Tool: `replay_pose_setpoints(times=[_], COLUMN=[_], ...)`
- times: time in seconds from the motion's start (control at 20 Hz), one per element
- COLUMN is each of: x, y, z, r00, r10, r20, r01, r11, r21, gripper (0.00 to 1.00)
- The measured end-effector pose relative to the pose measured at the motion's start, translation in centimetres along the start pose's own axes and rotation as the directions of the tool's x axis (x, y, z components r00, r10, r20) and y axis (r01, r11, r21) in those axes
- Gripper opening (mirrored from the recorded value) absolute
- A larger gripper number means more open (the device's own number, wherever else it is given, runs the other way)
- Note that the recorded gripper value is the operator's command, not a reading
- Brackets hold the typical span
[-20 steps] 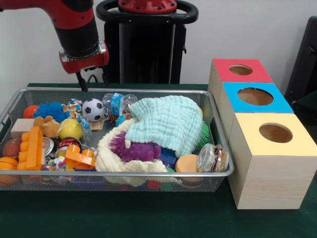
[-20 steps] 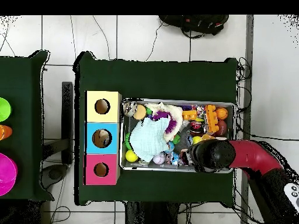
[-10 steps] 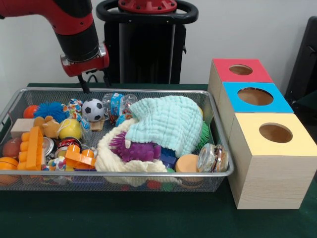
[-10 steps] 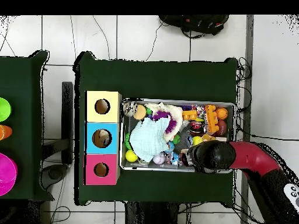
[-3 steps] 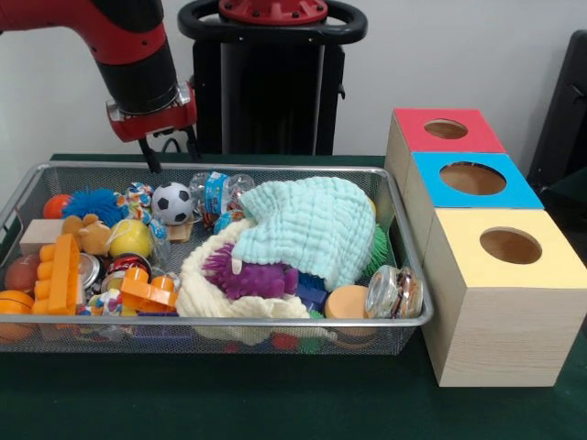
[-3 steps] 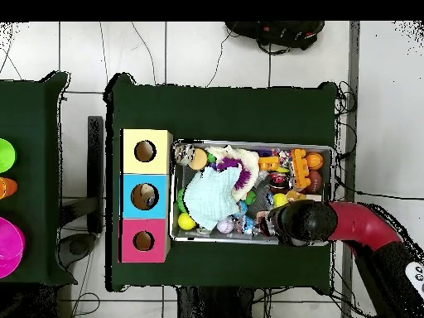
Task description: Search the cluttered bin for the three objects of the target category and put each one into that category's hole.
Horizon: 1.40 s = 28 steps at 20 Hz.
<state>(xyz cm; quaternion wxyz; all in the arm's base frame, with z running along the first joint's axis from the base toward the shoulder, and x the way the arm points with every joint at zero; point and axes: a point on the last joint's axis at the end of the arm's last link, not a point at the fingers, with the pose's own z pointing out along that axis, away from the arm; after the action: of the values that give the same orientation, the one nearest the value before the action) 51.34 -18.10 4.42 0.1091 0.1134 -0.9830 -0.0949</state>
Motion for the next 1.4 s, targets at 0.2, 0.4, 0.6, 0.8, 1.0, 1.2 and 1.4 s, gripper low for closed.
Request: replay_pose_setpoints(times=[0.2, 0.4, 0.6, 0.8, 1.0, 1.2, 1.4], x=[-0.6, -2.5, -4.9, -6.5, -9.1, -10.2, -10.9], y=[-0.3, -0.5, -0.2, 0.1, 0.3, 0.5, 0.3], z=[-0.2, -0.6, -0.8, -0.8, -0.9, -1.0, -1.3], r00=[1.0, 0.9988, 0.9959, 0.9928, 0.986, 0.9813, 0.9764], r10=[-0.008, -0.045, -0.084, -0.108, -0.137, -0.149, -0.153], r20=[0.006, 0.017, 0.033, 0.051, 0.095, 0.122, 0.152], r01=[0.008, 0.044, 0.08, 0.099, 0.116, 0.121, 0.117], r11=[0.9998, 0.9958, 0.9886, 0.9827, 0.9742, 0.9705, 0.968], r21=[0.021, 0.08, 0.128, 0.156, 0.193, 0.209, 0.222], gripper=[1.0, 1.0, 1.0, 1.0, 1.0, 1.0, 1.0])
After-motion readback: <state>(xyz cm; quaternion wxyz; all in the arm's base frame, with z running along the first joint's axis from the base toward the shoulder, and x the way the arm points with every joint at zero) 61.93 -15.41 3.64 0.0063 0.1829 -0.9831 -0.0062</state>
